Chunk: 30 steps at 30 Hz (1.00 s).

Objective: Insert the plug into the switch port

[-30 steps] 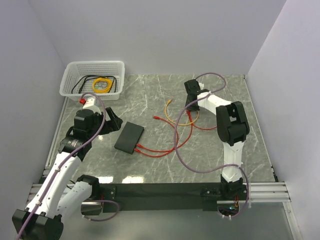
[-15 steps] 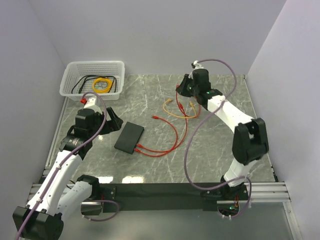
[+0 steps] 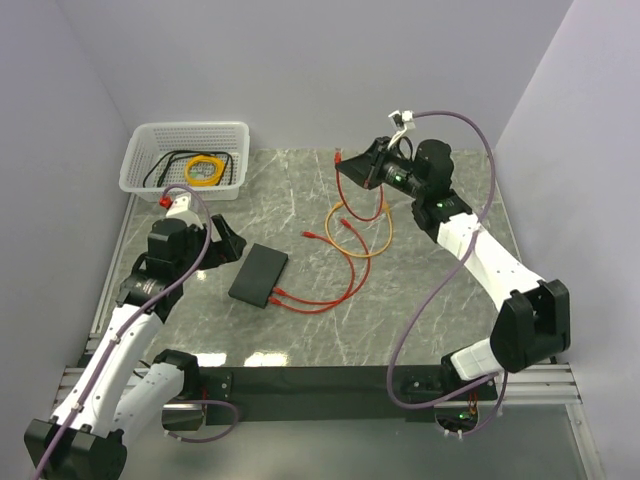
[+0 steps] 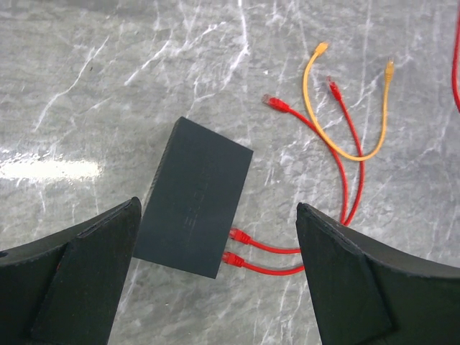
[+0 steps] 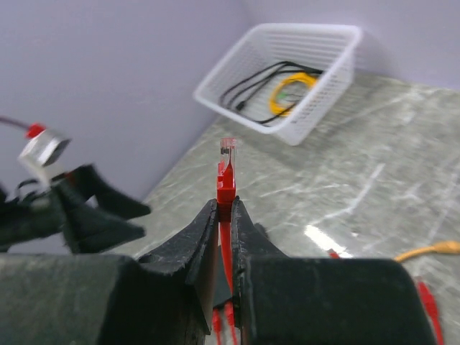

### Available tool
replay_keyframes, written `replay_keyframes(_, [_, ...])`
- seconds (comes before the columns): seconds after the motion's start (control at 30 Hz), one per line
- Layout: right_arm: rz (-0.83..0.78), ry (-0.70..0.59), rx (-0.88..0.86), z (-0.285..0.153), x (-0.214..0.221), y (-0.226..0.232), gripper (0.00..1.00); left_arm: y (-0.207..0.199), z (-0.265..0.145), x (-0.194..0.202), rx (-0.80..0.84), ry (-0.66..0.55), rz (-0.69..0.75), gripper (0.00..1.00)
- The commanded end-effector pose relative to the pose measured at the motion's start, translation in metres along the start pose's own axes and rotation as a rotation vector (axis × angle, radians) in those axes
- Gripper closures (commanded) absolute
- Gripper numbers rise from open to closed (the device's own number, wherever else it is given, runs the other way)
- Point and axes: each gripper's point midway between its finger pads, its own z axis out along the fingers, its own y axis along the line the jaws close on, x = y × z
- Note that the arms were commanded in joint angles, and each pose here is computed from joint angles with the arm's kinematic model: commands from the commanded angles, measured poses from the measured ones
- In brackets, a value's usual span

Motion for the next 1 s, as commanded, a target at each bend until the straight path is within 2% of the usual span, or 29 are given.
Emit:
replay_keyframes(0.0, [-0.057, -0.016, -0.195, -0.018, -0.009, 0.049, 1.0, -0.015, -0.009, -0.019, 0.07, -0.07, 0.021, 0.05])
replay_keyframes(0.27, [-0.038, 0.082, -0.215, -0.033, 0.05, 0.058, 1.0, -0.036, -0.017, -0.02, 0.188, -0.091, -0.01, 0.08])
replay_keyframes(0.57, [-0.09, 0.177, -0.23, -0.039, 0.099, 0.078, 1.0, -0.084, -0.028, -0.03, 0.474, -0.155, -0.1, 0.17])
replay_keyframes(0.77, [-0.046, 0.207, -0.305, -0.041, 0.115, 0.09, 1.0, -0.104, -0.04, -0.039, 0.594, -0.187, -0.101, 0.26])
replay_keyframes(0.97, [-0.099, 0.209, -0.264, -0.036, 0.119, 0.096, 1.0, -0.116, -0.048, -0.042, 0.661, -0.205, -0.103, 0.28])
